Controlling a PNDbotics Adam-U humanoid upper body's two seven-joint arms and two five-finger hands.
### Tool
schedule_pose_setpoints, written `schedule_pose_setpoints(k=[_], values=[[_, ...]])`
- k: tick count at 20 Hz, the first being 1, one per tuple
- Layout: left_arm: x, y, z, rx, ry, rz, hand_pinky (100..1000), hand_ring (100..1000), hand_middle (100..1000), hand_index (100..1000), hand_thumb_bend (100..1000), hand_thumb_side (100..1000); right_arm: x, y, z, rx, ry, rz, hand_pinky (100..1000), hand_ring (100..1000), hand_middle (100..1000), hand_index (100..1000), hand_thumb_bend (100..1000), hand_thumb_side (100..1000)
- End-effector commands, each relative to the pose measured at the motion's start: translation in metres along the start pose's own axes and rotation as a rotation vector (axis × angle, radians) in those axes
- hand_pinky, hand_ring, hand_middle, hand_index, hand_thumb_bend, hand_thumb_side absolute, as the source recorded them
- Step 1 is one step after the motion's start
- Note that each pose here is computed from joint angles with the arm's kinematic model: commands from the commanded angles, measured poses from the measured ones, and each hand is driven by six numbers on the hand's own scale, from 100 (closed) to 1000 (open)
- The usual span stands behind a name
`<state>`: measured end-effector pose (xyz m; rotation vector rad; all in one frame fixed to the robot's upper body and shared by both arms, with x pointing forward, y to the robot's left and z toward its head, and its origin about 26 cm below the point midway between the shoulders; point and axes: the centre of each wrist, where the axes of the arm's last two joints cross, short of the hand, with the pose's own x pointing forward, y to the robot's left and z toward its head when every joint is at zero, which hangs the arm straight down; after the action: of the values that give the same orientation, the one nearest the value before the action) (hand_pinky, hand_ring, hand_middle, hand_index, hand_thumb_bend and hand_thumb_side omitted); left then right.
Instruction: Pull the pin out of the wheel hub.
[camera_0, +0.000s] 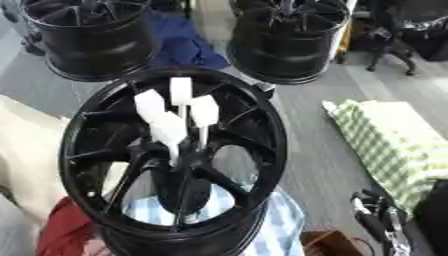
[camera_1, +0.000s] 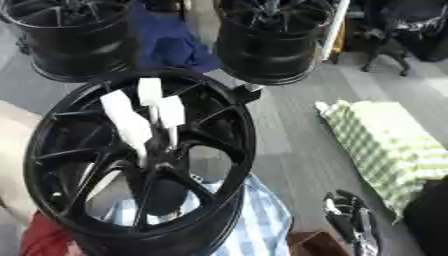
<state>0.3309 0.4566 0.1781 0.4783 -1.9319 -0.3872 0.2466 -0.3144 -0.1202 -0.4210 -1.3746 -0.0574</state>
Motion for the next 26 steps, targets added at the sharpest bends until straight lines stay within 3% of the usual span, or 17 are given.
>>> schedule_pose_setpoints(k=[1,5,10,13,15,20,26], values=[[0.036,0.037,-0.029,-0.097,-0.130,-0.130,683,778,701,823,152,583,0.006,-0.006,-0.005,-0.001,-0.029,0.023,620,622,595,768,181,356],[0.064,0.040,-0.067,-0.390,-0.236,-0.353,738,787,741,841,172,622,0.006,-0.006,-0.005,0.012,-0.030,0.029,620,622,595,769,182,359],[0.081,0.001,-0.110,-0.802,-0.355,-0.657,799,806,785,875,249,616,0.004,-0.007,-0.003,0.019,-0.027,0.036,620,622,595,769,183,359],[0.083,-0.024,-0.125,-0.989,-0.412,-0.760,828,825,808,893,298,608,0.004,-0.007,-0.003,0.020,-0.029,0.037,620,622,595,769,183,359],[0.085,-0.043,-0.130,-1.110,-0.460,-0.816,849,825,826,903,306,552,0.005,-0.007,-0.003,0.023,-0.032,0.037,620,622,595,769,184,358],[0.088,-0.086,-0.130,-1.285,-0.615,-0.905,872,840,849,916,290,411,0.006,-0.005,-0.004,0.027,-0.040,0.037,619,622,595,768,185,358],[0.090,-0.106,-0.122,-1.382,-0.718,-0.943,870,845,851,919,252,325,0.007,-0.006,-0.004,0.025,-0.044,0.040,619,622,594,768,185,358]])
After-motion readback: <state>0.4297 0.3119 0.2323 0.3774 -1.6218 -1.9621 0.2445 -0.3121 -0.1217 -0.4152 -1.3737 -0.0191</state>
